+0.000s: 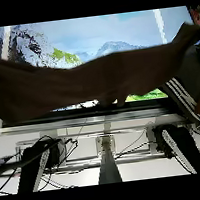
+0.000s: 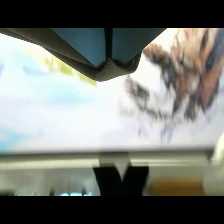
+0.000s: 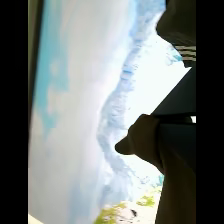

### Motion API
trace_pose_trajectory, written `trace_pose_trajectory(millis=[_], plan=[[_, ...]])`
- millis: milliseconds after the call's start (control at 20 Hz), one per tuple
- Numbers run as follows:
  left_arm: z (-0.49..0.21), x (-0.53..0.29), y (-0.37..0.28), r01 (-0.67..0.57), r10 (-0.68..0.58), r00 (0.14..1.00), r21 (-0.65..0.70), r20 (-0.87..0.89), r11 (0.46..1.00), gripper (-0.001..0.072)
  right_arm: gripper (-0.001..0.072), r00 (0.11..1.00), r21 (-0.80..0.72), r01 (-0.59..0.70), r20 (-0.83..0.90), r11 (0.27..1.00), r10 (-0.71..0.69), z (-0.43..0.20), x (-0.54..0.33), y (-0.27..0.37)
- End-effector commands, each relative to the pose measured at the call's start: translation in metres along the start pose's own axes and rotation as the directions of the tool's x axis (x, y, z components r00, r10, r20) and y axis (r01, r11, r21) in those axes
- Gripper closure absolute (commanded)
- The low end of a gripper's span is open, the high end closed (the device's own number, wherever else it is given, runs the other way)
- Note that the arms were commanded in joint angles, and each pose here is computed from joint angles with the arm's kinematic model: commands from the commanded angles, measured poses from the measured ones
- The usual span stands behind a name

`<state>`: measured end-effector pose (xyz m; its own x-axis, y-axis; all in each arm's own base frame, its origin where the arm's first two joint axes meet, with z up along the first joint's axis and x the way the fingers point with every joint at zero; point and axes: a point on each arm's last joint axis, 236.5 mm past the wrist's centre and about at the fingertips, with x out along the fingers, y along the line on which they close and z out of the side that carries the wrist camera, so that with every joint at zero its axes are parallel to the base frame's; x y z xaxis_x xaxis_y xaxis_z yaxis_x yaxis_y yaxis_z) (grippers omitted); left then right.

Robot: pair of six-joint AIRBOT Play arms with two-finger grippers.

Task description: Fold the clothes and pants, and hang the long-sleeved shirts on hangers.

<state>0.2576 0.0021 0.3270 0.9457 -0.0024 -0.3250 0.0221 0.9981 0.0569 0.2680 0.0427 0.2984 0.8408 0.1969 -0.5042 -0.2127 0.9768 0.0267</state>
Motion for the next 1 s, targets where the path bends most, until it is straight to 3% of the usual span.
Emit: trace_pose_trajectory(millis=[0,150,300,550,650,700,750,800,850,950], plan=[[-0.096,0.063,-0.005,0.012,-0.033,0.961,-0.076,-0.275,0.997,0.0698,0.0699,0.972,0.048,-0.037,-0.228,0.998,0.048,-0.053,0.053,-0.004],[-0.174,0.148,-0.022,0.037,-0.119,0.926,-0.228,-0.358,0.973,0.0697,0.0698,0.972,0.125,-0.02,-0.231,0.992,0.048,-0.062,0.139,-0.025],[-0.235,0.212,-0.028,-0.015,-0.146,0.915,-0.392,-0.377,0.92,0.0697,0.0698,0.981,0.217,0.006,-0.191,0.976,0.036,-0.071,0.224,-0.046],[-0.274,0.278,-0.021,-0.16,-0.118,0.931,-0.676,-0.346,0.719,0.0696,0.0697,0.99,0.285,0.069,-0.138,0.956,-0.03,-0.086,0.301,-0.078],[-0.273,0.285,-0.011,-0.182,-0.076,0.944,-0.701,-0.321,0.69,0.0685,0.0676,0.991,0.286,0.085,-0.122,0.954,-0.051,-0.087,0.312,-0.084],[-0.27,0.286,-0.008,-0.183,-0.062,0.949,-0.701,-0.309,0.689,0.0629,0.0579,0.992,0.282,0.09,-0.108,0.955,-0.062,-0.084,0.313,-0.087],[-0.268,0.287,-0.006,-0.182,-0.056,0.951,-0.7,-0.303,0.69,0.0354,0.0342,0.993,0.281,0.094,-0.093,0.955,-0.07,-0.081,0.313,-0.089],[-0.267,0.287,-0.006,-0.181,-0.056,0.952,-0.701,-0.301,0.69,0.0049,0.0176,0.993,0.268,0.1,-0.091,0.958,-0.078,-0.08,0.312,-0.091],[-0.266,0.287,-0.006,-0.179,-0.056,0.953,-0.7,-0.299,0.692,0.0004,0.0175,0.99,0.226,0.113,-0.105,0.968,-0.091,-0.081,0.31,-0.094],[-0.26,0.283,-0.006,-0.164,-0.06,0.954,-0.681,-0.293,0.714,0.0003,0.0185,0.977,0.143,0.134,-0.184,0.981,-0.107,-0.093,0.302,-0.1]])
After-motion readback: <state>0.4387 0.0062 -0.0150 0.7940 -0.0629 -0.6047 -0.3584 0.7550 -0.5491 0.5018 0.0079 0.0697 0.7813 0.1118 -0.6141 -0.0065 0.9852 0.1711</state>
